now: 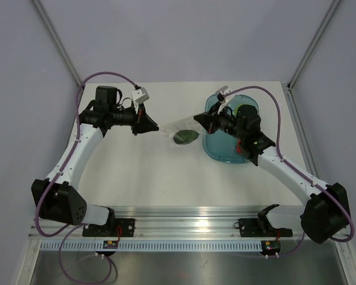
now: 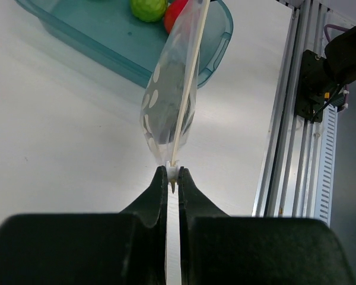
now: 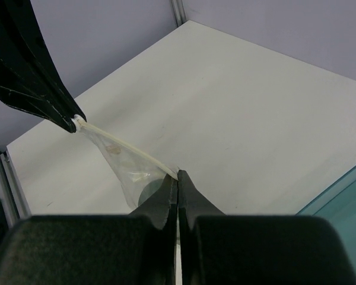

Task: Place the food in the zip-top bag and seal the zipper
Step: Place the zipper food storage bag at the center of the board.

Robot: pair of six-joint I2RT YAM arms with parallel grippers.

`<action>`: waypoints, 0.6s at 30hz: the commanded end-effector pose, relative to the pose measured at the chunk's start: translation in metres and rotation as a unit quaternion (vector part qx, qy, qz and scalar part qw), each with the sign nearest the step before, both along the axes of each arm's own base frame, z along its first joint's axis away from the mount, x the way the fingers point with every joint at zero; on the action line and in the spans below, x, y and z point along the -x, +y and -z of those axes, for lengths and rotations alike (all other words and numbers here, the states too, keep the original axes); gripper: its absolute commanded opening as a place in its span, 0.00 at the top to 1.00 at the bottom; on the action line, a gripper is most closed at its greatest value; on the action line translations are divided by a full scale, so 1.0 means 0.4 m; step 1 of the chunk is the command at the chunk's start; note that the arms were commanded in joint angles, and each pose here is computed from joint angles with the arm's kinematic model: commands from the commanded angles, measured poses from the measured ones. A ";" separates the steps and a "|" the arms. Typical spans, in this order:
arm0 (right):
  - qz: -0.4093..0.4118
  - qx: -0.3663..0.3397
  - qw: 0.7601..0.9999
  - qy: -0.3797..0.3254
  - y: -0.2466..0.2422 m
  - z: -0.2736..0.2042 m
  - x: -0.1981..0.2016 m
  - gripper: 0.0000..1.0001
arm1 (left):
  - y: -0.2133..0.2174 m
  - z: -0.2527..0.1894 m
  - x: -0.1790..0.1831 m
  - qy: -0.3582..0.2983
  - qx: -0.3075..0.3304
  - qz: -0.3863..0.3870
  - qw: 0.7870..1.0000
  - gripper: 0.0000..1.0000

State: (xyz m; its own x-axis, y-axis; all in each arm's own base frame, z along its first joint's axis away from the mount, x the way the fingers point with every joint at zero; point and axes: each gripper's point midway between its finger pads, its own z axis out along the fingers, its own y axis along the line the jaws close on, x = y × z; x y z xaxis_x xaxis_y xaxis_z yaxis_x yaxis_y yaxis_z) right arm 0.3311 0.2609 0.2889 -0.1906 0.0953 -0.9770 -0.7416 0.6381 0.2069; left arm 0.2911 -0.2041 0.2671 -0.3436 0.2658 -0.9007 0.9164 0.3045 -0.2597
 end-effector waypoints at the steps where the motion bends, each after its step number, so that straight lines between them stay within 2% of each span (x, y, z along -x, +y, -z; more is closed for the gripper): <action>1: 0.036 -0.040 0.997 -0.059 -0.012 -0.135 -0.070 1.00 | 0.048 -0.026 -0.023 -0.012 -0.002 -0.047 0.999 1.00; 2: 0.018 -0.041 0.997 -0.067 0.004 -0.169 -0.072 1.00 | 0.051 -0.028 -0.034 -0.010 -0.003 -0.060 0.998 1.00; 4: -0.002 -0.024 0.999 -0.032 0.037 -0.122 -0.101 0.89 | 0.051 -0.041 -0.064 -0.023 0.003 -0.079 0.997 1.00; 7: -0.026 -0.032 0.998 -0.046 0.067 -0.143 -0.117 0.88 | 0.057 -0.041 -0.078 -0.037 -0.004 -0.088 0.995 1.00; 8: -0.031 -0.038 0.998 -0.046 0.072 -0.145 -0.117 0.80 | 0.059 -0.038 -0.076 -0.037 -0.006 -0.089 0.995 1.00; 9: -0.033 -0.037 0.998 -0.046 0.074 -0.140 -0.117 0.68 | 0.060 -0.030 -0.071 -0.034 -0.008 -0.089 0.995 1.00; 10: -0.039 -0.035 0.998 -0.037 0.078 -0.124 -0.115 0.50 | 0.062 -0.035 -0.065 -0.044 -0.008 -0.090 0.995 1.00; 11: -0.046 -0.032 0.998 -0.031 0.081 -0.114 -0.107 0.24 | 0.063 -0.004 -0.053 -0.028 -0.011 -0.092 0.995 1.00; 12: -0.048 -0.026 0.998 -0.016 0.078 -0.077 -0.100 0.03 | 0.059 -0.004 -0.044 -0.030 -0.009 -0.089 0.995 0.93; 13: -0.047 -0.022 0.999 -0.008 0.073 -0.061 -0.092 0.00 | 0.057 0.003 -0.034 -0.026 -0.008 -0.089 0.996 0.84; 14: -0.041 -0.018 0.999 -0.003 0.066 -0.046 -0.088 0.01 | 0.059 0.015 -0.017 -0.022 -0.010 -0.091 0.996 0.59; 15: -0.033 -0.008 0.999 0.018 0.055 0.000 -0.079 0.01 | 0.062 0.016 -0.015 -0.021 -0.012 -0.098 0.995 0.19; 16: -0.027 -0.006 0.999 0.018 0.044 -0.001 -0.069 0.00 | 0.068 0.015 -0.017 -0.023 -0.015 -0.110 0.994 0.01; 18: 0.016 -0.001 0.999 0.034 0.010 0.015 -0.074 0.00 | 0.081 -0.011 -0.020 -0.037 -0.018 -0.134 0.990 0.01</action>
